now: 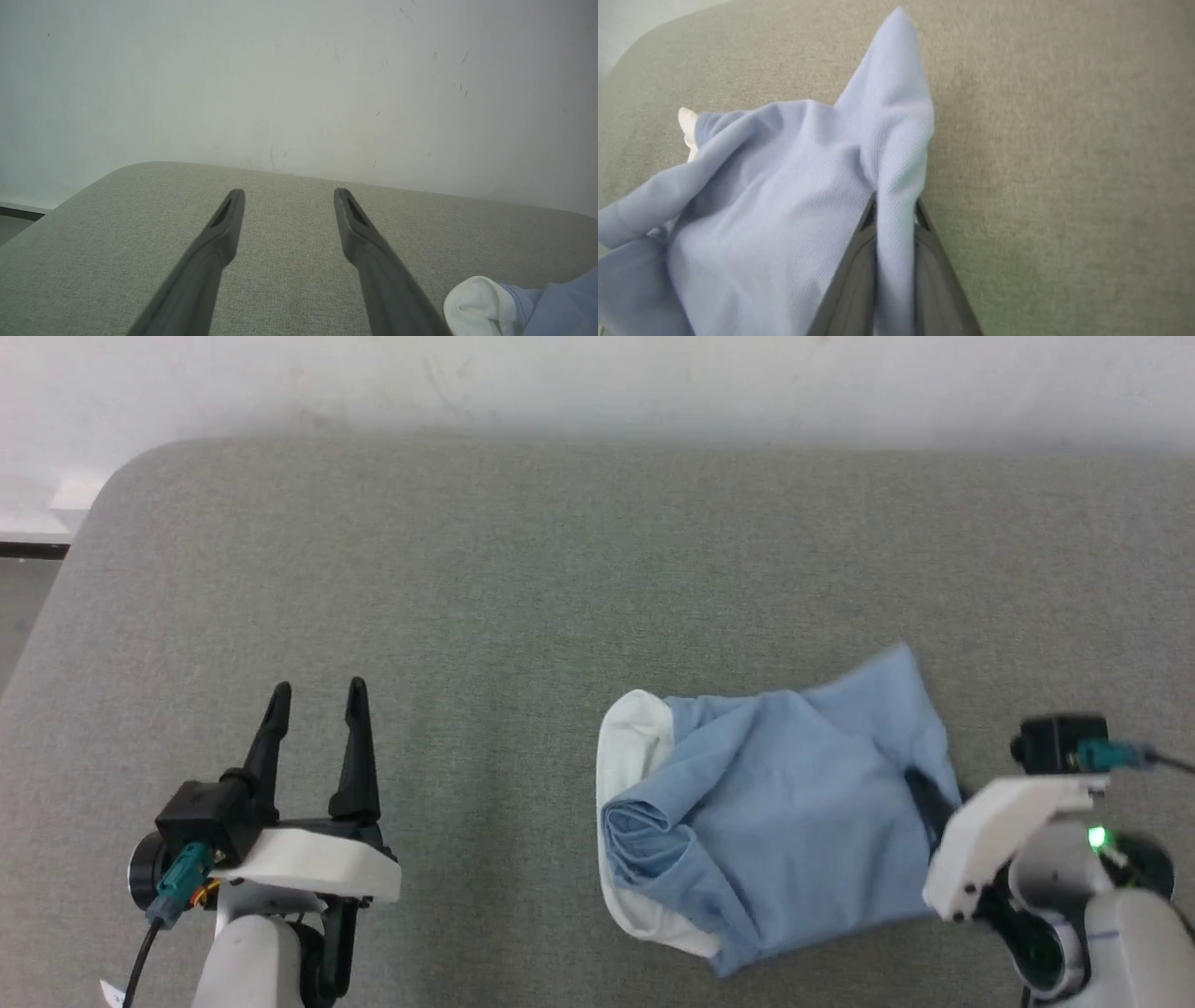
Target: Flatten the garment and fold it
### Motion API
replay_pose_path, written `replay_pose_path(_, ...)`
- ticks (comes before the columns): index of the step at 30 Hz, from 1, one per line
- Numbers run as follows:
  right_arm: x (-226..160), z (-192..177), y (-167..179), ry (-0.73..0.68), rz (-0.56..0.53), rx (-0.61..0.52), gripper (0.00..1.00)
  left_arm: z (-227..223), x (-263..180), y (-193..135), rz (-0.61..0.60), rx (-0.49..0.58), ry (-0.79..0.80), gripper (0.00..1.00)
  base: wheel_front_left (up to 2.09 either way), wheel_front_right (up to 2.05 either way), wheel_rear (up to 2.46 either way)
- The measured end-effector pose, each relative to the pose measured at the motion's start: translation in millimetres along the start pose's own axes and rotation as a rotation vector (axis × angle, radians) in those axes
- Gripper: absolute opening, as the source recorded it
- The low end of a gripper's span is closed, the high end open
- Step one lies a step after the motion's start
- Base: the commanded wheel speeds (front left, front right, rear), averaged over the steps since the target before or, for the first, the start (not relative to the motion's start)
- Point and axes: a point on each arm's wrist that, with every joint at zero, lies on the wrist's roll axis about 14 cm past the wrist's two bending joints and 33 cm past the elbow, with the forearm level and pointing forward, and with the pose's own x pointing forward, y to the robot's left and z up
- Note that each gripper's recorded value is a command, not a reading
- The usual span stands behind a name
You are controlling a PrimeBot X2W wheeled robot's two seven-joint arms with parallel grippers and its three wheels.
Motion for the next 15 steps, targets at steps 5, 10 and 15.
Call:
replay_pose_path(5, -9.6, 60.1, 20.5, -0.119, -0.019, -0.215, 0.0, -0.5, 6.0, -5.0, -0.011, -0.005, -0.004, 1.0, 0.0, 0.0, 0.0)
replay_pose_path(10, -15.8, 92.3, 11.0, -0.145, -0.107, -0.307, 0.0, -1.1, 17.3, -18.5, -0.045, -0.013, -0.015, 1.0, 0.0, 0.0, 0.0)
replay_pose_path(15, -18.3, 115.6, -27.3, -0.146, -0.23, -0.348, 0.0, -5.1, 33.7, -35.9, -0.088, -0.019, -0.022, 1.0, 0.0, 0.0, 0.0)
